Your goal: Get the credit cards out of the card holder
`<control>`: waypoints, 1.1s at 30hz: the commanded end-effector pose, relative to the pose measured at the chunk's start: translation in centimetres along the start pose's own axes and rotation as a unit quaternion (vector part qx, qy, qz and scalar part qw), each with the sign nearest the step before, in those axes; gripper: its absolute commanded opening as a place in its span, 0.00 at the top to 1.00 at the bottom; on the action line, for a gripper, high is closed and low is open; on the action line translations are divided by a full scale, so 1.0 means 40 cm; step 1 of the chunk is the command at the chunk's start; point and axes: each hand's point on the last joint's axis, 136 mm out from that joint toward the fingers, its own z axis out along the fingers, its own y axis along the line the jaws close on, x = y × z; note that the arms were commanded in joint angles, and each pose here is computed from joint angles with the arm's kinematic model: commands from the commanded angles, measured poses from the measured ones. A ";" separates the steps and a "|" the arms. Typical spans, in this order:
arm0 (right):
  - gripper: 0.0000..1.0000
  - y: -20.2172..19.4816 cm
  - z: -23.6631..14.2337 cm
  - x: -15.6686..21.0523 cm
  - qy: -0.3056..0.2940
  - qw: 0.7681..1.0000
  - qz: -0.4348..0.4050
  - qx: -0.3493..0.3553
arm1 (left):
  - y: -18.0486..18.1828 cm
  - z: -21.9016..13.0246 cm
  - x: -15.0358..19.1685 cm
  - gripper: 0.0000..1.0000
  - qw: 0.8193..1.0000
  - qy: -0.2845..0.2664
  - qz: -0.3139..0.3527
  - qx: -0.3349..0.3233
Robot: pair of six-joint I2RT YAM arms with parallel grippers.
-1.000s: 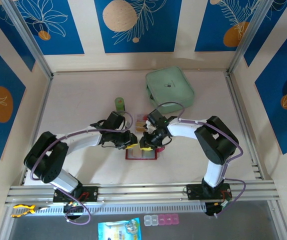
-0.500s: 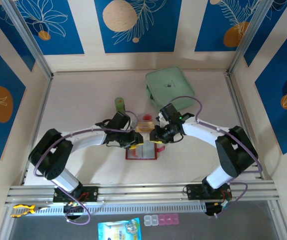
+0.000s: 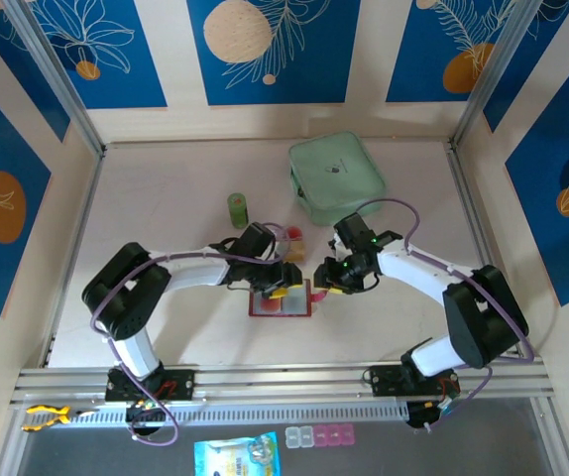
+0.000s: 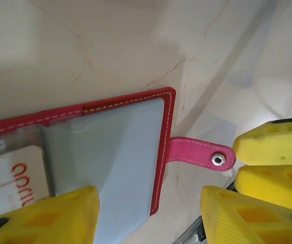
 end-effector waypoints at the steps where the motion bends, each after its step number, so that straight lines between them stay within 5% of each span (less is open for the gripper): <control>1: 0.60 0.003 0.029 0.021 0.027 0.999 0.005 -0.023 | -0.026 0.011 0.001 0.44 1.000 0.005 0.003 0.025; 14: 0.86 0.037 0.065 -0.005 0.039 0.998 0.003 -0.057 | 0.009 -0.107 -0.024 0.45 0.999 -0.052 0.012 -0.006; 24: 0.89 0.066 0.084 -0.028 0.049 0.997 -0.011 -0.059 | 0.123 -0.208 -0.013 0.50 0.994 -0.093 -0.008 -0.047; 33: 0.89 0.067 0.072 -0.011 0.052 0.998 -0.017 -0.036 | 0.222 -0.218 0.013 0.65 0.990 -0.091 -0.009 -0.107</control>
